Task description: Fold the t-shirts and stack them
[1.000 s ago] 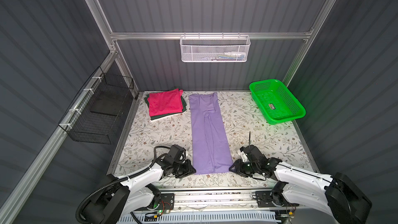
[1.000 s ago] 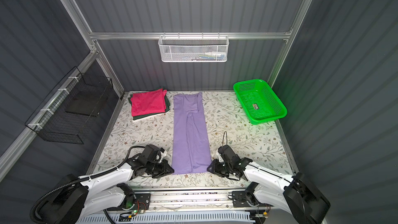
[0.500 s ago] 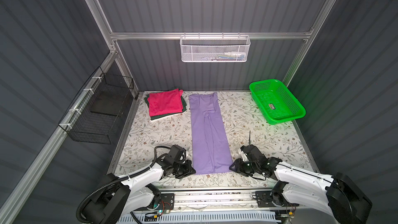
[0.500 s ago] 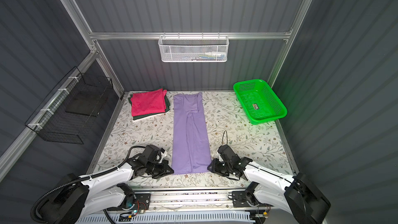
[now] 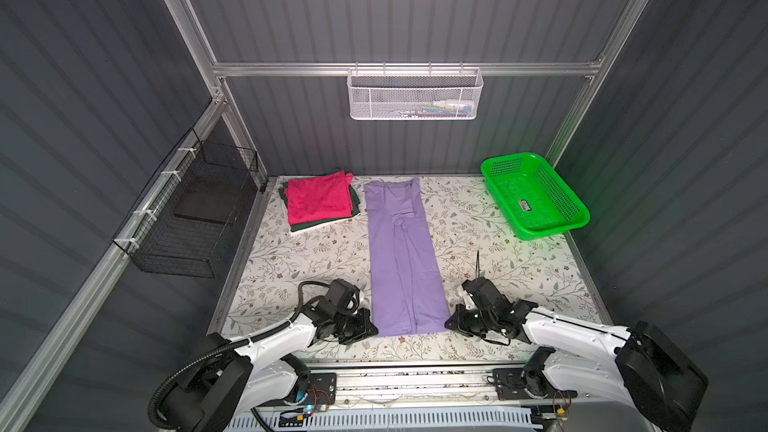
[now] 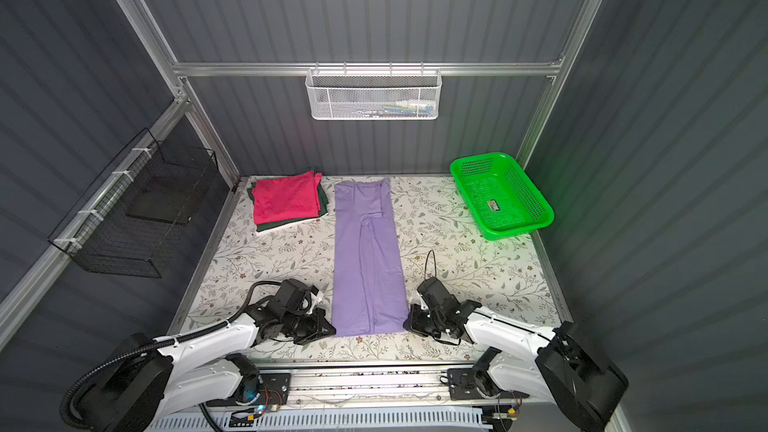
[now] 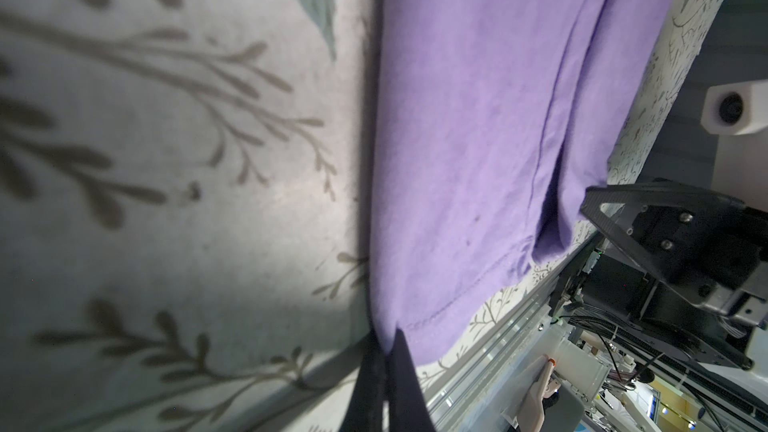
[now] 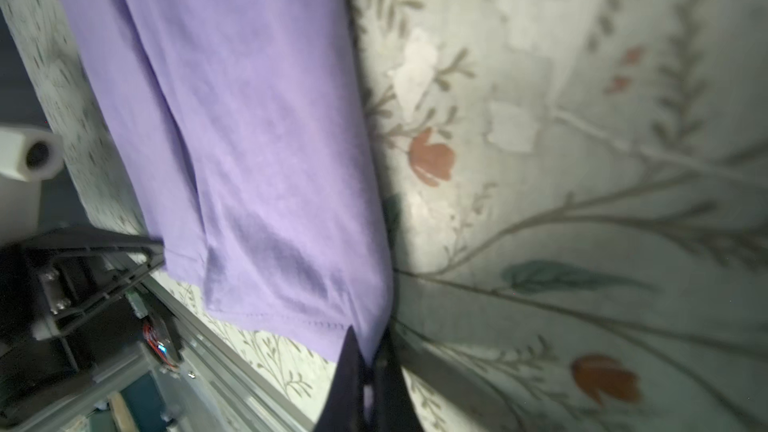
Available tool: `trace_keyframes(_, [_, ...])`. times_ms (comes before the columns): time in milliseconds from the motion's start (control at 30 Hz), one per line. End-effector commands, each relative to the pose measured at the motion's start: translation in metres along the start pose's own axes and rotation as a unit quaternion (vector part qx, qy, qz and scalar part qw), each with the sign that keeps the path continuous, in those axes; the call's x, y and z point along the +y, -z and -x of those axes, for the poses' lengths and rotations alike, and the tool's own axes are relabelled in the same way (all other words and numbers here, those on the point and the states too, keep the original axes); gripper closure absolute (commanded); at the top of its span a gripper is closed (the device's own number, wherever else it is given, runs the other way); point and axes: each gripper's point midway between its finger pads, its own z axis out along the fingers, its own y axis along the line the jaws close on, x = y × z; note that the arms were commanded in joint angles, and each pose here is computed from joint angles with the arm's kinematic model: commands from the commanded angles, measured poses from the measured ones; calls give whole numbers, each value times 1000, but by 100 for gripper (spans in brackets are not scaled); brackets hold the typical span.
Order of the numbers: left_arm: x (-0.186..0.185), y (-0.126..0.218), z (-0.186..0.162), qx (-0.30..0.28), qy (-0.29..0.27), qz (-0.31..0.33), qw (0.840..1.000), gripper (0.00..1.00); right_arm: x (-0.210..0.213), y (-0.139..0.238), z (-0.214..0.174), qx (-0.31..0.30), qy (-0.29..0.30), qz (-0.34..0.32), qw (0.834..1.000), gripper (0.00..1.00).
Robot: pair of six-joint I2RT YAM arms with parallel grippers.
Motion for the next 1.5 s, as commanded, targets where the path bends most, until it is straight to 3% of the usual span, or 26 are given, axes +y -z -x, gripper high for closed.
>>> trace_keyframes(0, [64,0,-38,48,52,114,991,100,-36,0,-23,31,-14,-62,998,100])
trace_keyframes(300, [62,11,-52,64,40,109,991,100,-22,8,-43,46,13,-30,998,100])
trace_keyframes(533, [27,24,-55,55,0,33,998,100,0,16,-53,43,30,-4,999,100])
trace_keyframes(667, [3,35,-38,13,-30,3,999,100,13,28,-35,3,44,-7,999,100])
trace_keyframes(1033, [-31,54,16,-93,-73,16,993,100,46,43,7,-72,67,-11,995,100])
trace_keyframes(1467, [-60,64,61,-162,-114,33,980,100,68,53,56,-120,83,-7,989,100])
